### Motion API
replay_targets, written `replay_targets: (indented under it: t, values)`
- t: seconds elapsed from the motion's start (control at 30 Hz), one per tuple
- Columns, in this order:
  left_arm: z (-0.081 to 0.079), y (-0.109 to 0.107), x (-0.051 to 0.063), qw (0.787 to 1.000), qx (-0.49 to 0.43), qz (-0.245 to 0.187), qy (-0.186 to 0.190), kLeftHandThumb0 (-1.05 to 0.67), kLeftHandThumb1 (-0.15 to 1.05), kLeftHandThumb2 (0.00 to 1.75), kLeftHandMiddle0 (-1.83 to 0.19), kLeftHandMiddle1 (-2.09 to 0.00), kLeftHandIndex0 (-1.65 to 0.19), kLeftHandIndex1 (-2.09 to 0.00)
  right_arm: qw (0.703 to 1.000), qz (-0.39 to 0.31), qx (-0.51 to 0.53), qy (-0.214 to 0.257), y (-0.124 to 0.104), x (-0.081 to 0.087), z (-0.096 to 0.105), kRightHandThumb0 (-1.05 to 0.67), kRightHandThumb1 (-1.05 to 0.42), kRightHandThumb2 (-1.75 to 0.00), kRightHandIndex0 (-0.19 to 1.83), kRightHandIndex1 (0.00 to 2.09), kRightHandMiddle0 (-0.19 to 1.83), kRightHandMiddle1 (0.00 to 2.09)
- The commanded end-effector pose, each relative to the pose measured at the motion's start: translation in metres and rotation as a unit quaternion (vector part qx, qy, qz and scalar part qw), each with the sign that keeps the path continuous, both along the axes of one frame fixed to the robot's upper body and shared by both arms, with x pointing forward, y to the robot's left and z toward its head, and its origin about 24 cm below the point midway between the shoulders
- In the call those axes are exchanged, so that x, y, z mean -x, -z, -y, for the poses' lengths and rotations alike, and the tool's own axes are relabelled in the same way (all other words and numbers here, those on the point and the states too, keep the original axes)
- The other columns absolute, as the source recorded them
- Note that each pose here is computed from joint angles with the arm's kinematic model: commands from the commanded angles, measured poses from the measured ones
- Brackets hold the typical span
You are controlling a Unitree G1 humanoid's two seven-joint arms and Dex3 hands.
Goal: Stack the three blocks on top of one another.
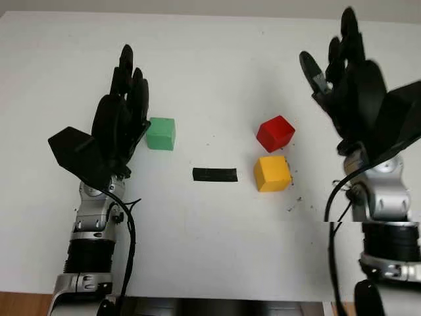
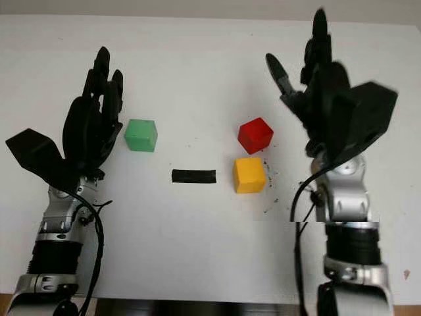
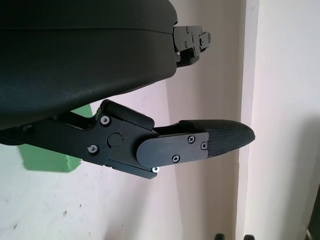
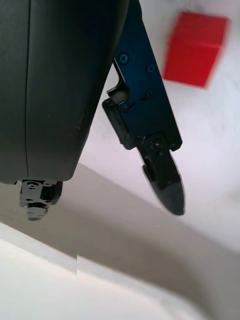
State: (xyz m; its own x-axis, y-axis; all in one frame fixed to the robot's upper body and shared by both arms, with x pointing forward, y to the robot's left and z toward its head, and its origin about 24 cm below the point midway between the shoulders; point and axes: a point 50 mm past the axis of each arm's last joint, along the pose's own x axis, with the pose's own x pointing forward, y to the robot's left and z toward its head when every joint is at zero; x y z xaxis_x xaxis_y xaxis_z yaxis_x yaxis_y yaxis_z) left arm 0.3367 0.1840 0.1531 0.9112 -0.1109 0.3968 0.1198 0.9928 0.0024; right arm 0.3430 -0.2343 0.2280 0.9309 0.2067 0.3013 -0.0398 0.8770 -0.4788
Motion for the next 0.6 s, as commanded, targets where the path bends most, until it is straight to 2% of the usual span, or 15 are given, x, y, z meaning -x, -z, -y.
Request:
replay_targets:
  t: [0.0,0.17,0.27,0.43,0.57]
  values:
    - [-0.002,-0.001,-0.001,1.000,-0.001,0.002,0.001,-0.75,1.05,0.53,0.11,-0.05,0.10,-0.05,0.997,0.010,0.067,-0.020,-0.016,-0.005,0.005,-0.44,-0.81,-0.02,-0.02,0.10,0.04,0.14]
    - [0.000,0.000,-0.001,1.000,0.000,0.002,0.001,-0.75,1.05,0.54,0.12,-0.05,0.10,-0.05,0.973,-0.003,0.231,-0.027,-0.029,-0.014,0.006,-0.48,-0.77,-0.04,0.06,0.13,0.11,0.20]
    - [0.000,0.000,-0.001,1.000,0.002,0.002,0.002,-0.76,1.05,0.54,0.12,-0.05,0.10,-0.05,0.947,-0.018,0.321,-0.008,-0.034,-0.016,0.004,-0.51,-0.76,-0.04,0.12,0.16,0.15,0.23]
    - [0.001,0.000,0.000,1.000,0.004,0.003,0.002,-0.76,1.05,0.53,0.12,-0.05,0.10,-0.05,0.909,-0.057,0.413,-0.010,-0.036,-0.018,0.003,-0.47,-0.76,-0.06,0.14,0.13,0.20,0.16]
    - [0.002,0.002,0.001,1.000,0.006,0.002,0.001,-0.76,1.05,0.53,0.12,-0.05,0.10,-0.05,0.888,-0.074,0.453,-0.032,-0.033,-0.022,0.001,-0.49,-0.77,-0.06,0.17,0.12,0.26,0.14]
